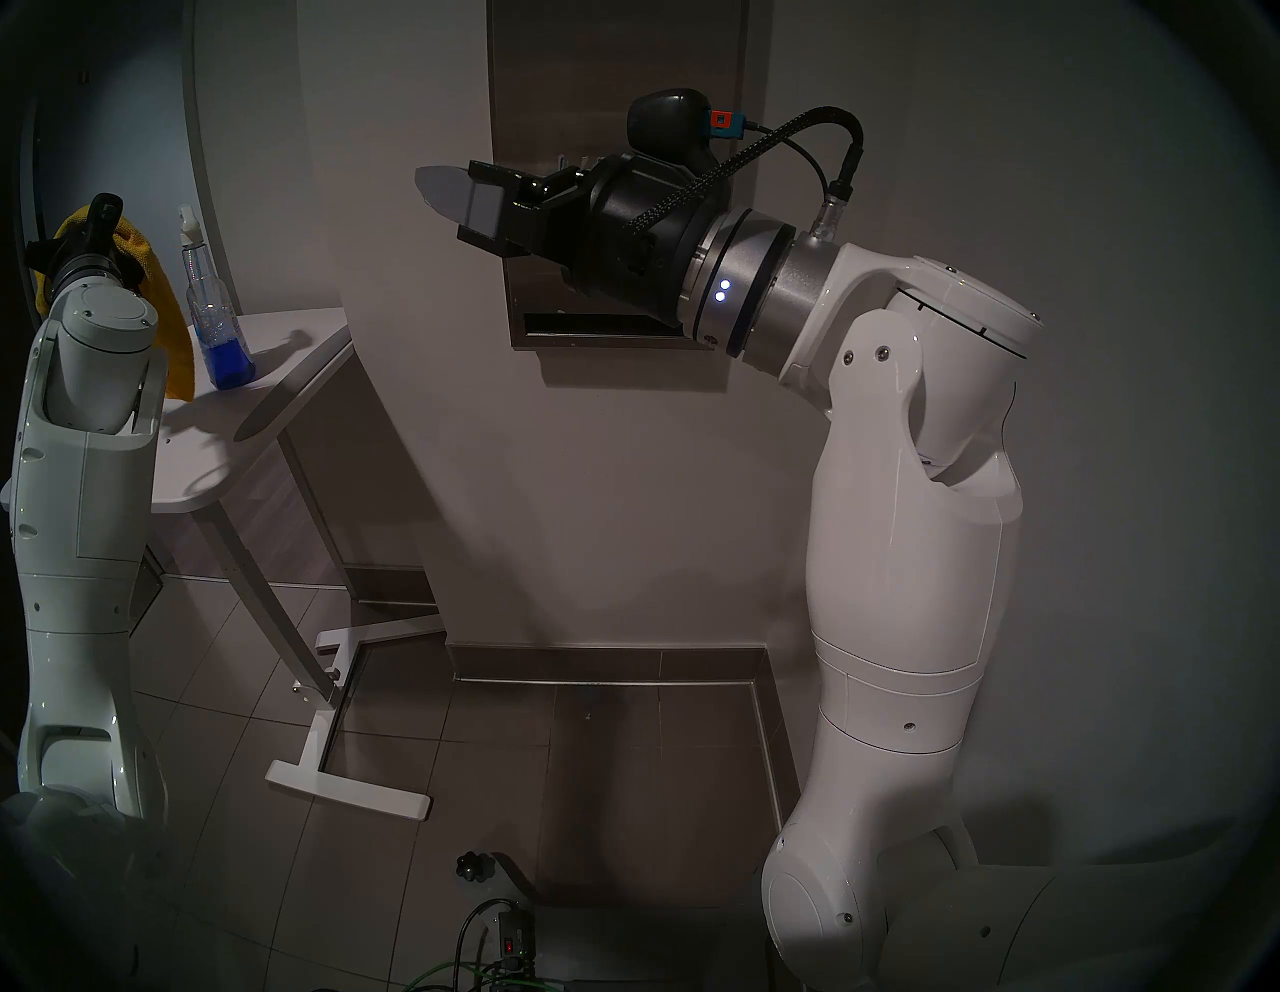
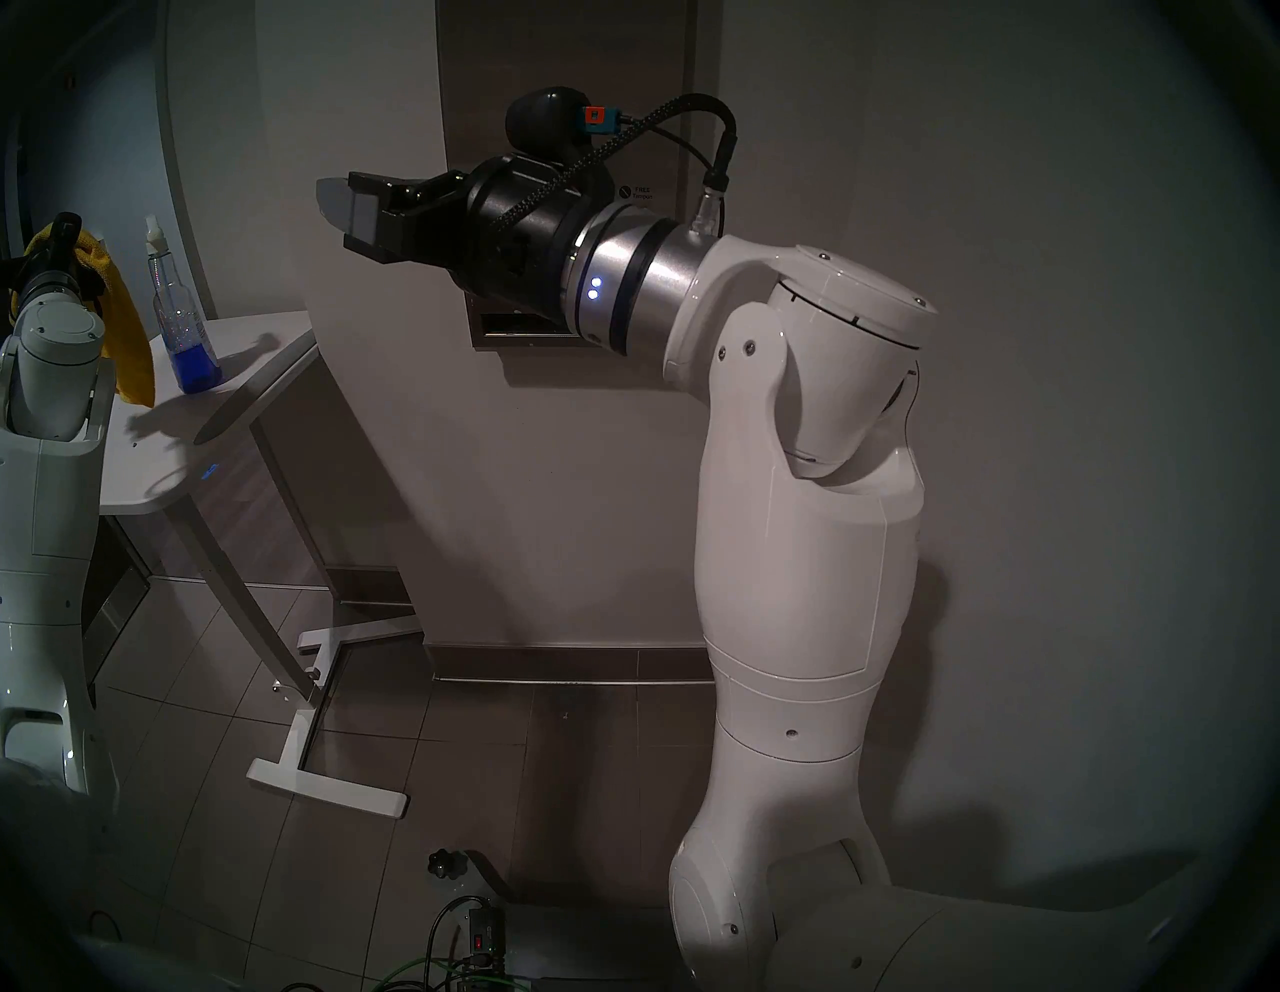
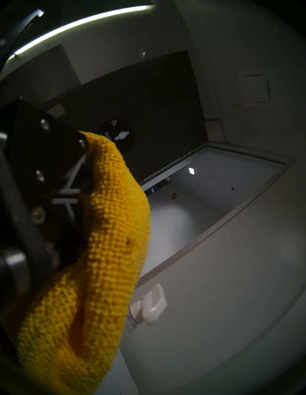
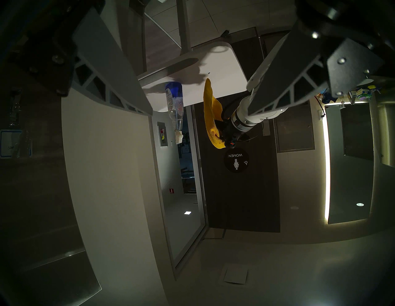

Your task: Pick up the cloth and wipe the surface

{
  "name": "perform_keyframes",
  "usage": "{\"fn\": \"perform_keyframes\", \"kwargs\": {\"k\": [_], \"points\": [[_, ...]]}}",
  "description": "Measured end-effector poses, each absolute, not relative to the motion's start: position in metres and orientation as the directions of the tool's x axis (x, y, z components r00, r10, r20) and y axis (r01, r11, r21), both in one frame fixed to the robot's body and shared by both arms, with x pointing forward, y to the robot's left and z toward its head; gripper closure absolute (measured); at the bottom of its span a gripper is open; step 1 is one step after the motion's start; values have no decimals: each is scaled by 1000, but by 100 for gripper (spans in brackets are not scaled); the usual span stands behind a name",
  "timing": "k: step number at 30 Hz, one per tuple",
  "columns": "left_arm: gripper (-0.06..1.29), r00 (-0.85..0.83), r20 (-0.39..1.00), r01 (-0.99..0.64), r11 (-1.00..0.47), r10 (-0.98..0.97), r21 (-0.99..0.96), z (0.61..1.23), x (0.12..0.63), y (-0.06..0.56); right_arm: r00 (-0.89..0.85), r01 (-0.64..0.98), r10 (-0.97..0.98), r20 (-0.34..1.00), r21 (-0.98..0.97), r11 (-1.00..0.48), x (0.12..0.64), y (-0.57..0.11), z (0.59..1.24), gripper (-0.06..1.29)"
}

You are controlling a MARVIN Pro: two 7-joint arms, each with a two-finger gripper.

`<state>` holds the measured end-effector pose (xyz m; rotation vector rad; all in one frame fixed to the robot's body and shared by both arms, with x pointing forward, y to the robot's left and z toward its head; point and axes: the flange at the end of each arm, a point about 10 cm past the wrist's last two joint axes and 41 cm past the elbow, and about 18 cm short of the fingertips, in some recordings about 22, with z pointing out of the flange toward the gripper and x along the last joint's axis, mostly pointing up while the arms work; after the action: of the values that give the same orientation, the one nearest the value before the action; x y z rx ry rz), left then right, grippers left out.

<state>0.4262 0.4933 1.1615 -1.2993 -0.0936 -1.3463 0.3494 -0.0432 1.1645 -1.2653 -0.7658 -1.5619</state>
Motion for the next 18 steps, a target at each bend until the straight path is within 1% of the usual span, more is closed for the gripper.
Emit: {"fn": "perform_keyframes", "kwargs": {"k": [3, 5, 6, 9, 10, 15, 18], "points": [[125, 391, 603, 660, -245, -695, -710, 1147, 441, 491, -13, 932, -283, 959, -92, -352, 349, -43, 1165, 8], [125, 404, 579, 636, -237, -708, -735, 1142, 445, 490, -13, 932, -283, 959, -92, -352, 349, -43, 1165, 8], [125, 431, 521, 572, -224, -737, -789, 1129, 453, 486, -13, 931, -284, 959, -92, -352, 349, -43, 1165, 8], [125, 465, 432, 476, -193, -772, -858, 1108, 463, 481, -12, 931, -284, 959, -92, -352, 349, -43, 1164, 8], [125, 483, 383, 423, -173, -788, -890, 1096, 467, 479, -12, 931, -284, 959, -92, -352, 349, -43, 1164, 8], [125, 534, 233, 262, -103, -813, -960, 1067, 474, 483, -13, 931, -284, 959, -92, -352, 349, -44, 1165, 8], [125, 554, 184, 214, -75, -812, -974, 1063, 474, 490, -13, 931, -284, 959, -92, -352, 349, -44, 1165, 8]]}}
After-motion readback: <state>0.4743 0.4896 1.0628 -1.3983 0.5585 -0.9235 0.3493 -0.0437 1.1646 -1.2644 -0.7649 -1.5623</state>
